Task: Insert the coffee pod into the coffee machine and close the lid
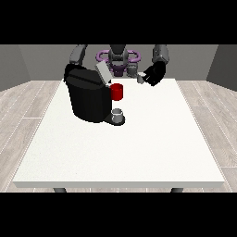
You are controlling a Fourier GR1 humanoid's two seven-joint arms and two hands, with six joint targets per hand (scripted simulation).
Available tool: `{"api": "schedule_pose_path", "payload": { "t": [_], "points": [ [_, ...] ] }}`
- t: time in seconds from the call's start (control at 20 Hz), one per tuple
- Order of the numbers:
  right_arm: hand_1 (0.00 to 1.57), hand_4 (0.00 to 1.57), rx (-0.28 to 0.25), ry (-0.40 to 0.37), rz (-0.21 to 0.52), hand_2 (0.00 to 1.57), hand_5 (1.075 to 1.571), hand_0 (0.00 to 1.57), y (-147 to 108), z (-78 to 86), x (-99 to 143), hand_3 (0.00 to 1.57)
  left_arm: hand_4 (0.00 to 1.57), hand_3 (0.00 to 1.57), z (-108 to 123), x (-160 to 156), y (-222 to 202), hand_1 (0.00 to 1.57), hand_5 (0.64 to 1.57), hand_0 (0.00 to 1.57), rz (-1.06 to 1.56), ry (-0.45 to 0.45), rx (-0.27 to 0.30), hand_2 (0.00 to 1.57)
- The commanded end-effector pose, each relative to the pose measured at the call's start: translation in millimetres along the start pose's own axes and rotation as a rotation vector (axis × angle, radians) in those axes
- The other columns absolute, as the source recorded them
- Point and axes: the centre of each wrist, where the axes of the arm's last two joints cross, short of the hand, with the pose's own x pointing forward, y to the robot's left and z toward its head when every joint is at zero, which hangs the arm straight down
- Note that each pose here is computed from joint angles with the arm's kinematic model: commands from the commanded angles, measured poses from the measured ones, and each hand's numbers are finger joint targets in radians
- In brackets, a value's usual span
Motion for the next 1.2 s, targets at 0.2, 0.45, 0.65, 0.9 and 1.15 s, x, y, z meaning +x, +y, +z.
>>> {"api": "schedule_pose_path", "payload": {
  "t": [0.2,0.45,0.65,0.9,1.15],
  "points": [
    [0.00,0.15,0.001,-0.001,0.057,0.00,1.571,0.00,-22,-4.0,1,0.00,0.63,1.40,-18,51,13,1.50,1.571,1.50,0.001,-0.060,-0.021,1.47],
    [0.00,0.19,-0.027,-0.061,0.002,0.00,1.571,0.00,-22,-9.4,-6,0.00,0.65,1.37,-33,100,20,1.37,1.571,1.37,0.101,-0.117,0.029,1.41],
    [0.00,0.24,-0.009,-0.086,-0.027,0.00,1.571,0.00,-31,-20.7,10,0.00,0.62,1.33,-33,111,63,1.46,1.571,1.46,0.054,-0.107,0.094,1.45],
    [0.00,0.12,0.105,-0.135,0.002,0.00,1.571,0.00,-18,-16.0,5,0.00,0.60,1.35,-37,120,76,1.35,1.571,1.35,0.079,-0.088,0.154,1.41],
    [0.00,0.00,0.183,-0.232,-0.022,0.00,1.571,0.00,-4,-31.4,26,0.00,0.62,1.33,-26,117,127,1.44,1.571,1.44,0.081,-0.117,0.272,1.46]
  ]
}}
